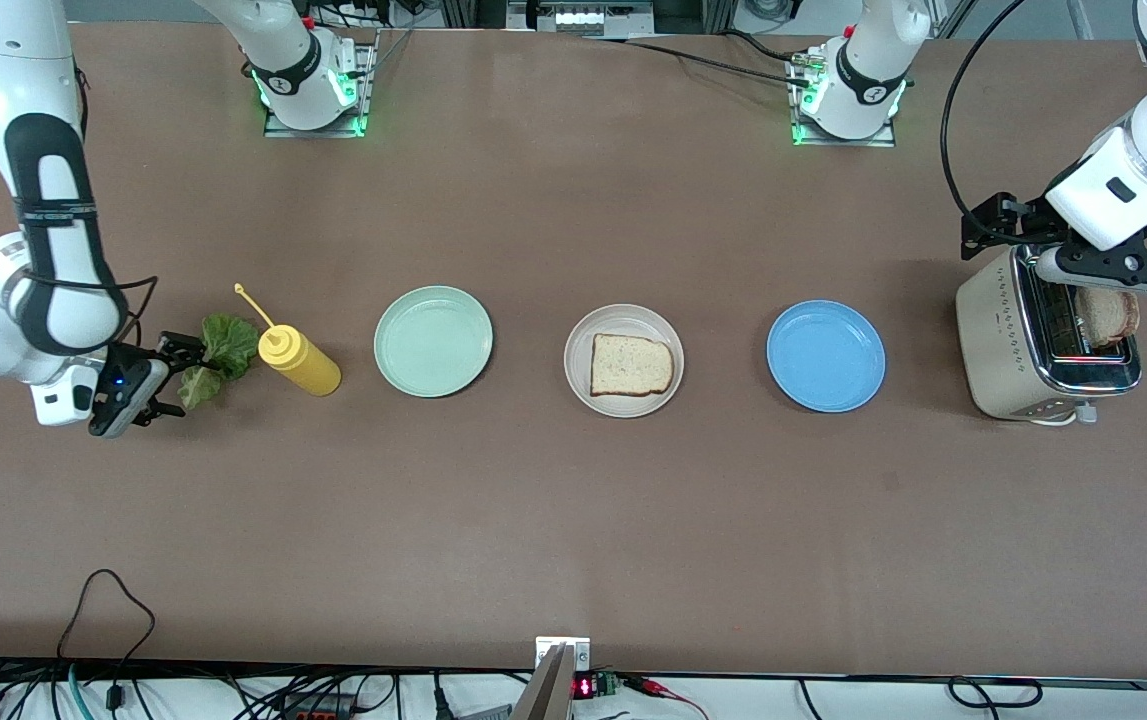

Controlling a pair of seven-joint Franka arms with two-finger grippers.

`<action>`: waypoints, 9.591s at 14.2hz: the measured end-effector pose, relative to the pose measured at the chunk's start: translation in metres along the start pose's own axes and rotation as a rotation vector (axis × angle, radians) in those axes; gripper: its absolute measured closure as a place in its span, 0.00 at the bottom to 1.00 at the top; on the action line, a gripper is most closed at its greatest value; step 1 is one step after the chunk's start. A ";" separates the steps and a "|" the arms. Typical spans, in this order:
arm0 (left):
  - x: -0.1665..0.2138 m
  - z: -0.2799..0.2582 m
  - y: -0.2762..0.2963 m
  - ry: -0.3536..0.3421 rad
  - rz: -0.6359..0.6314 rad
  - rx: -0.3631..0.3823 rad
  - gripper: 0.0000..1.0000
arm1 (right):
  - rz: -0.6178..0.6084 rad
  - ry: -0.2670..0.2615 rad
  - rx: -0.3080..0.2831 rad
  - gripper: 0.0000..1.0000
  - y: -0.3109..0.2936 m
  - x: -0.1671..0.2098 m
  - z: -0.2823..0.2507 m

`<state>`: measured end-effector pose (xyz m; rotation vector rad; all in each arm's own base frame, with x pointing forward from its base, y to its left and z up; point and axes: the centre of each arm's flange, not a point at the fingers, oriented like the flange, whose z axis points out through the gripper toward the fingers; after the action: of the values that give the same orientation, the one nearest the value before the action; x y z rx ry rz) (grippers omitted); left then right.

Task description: Make sandwich in beige plate with both arms

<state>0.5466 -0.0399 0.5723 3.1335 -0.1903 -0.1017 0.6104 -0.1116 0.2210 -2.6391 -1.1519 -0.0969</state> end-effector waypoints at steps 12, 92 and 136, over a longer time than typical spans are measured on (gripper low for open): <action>0.000 0.000 0.000 0.000 -0.002 0.000 0.00 | 0.680 -0.152 -0.123 0.00 -0.025 0.007 0.011; 0.000 0.000 -0.003 -0.001 -0.006 0.000 0.00 | -0.046 0.379 -0.167 0.00 -0.480 0.437 0.152; -0.029 0.205 -0.305 -0.131 -0.154 -0.100 0.84 | 0.858 -0.067 -0.292 0.00 -0.229 0.133 -0.324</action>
<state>0.5412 0.2667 0.3683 3.0387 0.0552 -0.3076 0.5483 0.0472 0.6030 -3.1613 0.0658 -0.0081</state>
